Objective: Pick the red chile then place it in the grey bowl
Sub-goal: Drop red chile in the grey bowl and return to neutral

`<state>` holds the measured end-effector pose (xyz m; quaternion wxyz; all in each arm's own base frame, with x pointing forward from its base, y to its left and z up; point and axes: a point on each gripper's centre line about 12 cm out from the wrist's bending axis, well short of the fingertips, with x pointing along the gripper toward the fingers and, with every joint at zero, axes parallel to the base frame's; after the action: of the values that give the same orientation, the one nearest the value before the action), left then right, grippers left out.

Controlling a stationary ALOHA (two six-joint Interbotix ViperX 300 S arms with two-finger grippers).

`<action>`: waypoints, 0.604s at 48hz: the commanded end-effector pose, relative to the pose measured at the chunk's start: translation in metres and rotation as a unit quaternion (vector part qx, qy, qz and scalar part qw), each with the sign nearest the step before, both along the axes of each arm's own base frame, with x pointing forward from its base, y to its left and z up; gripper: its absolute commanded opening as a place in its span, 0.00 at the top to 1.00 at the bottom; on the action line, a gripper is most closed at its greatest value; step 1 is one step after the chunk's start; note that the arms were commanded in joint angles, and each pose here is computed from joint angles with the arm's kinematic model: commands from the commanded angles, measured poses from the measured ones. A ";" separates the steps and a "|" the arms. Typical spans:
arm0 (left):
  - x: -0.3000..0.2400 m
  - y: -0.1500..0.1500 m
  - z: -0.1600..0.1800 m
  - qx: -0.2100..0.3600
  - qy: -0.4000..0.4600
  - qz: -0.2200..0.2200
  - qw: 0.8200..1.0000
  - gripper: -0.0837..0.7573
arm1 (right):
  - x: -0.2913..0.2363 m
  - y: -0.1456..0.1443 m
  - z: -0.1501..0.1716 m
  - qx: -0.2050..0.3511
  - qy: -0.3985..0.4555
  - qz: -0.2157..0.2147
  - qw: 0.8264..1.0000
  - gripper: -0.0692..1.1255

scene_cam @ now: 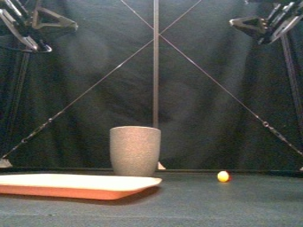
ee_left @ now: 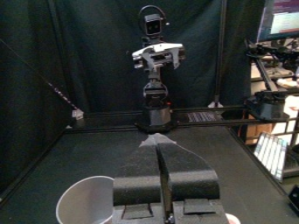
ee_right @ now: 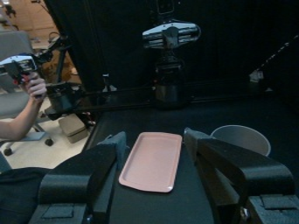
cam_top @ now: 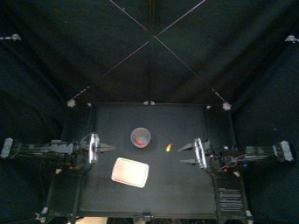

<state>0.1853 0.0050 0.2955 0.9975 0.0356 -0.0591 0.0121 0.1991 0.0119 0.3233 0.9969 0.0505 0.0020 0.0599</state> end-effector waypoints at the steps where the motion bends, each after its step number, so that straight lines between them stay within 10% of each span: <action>1: 0.001 0.000 0.005 0.002 -0.008 0.000 1.000 0.95 | -0.010 0.000 0.004 -0.003 -0.018 -0.001 1.000 0.18; 29: 0.001 0.000 0.005 0.002 -0.007 0.001 1.000 0.95 | -0.021 0.001 0.023 -0.033 -0.057 0.000 0.998 0.18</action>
<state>0.1853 0.0049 0.2955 0.9975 0.0363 -0.0591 0.0119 0.1786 0.0122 0.3363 0.9972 0.0159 -0.0398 0.0609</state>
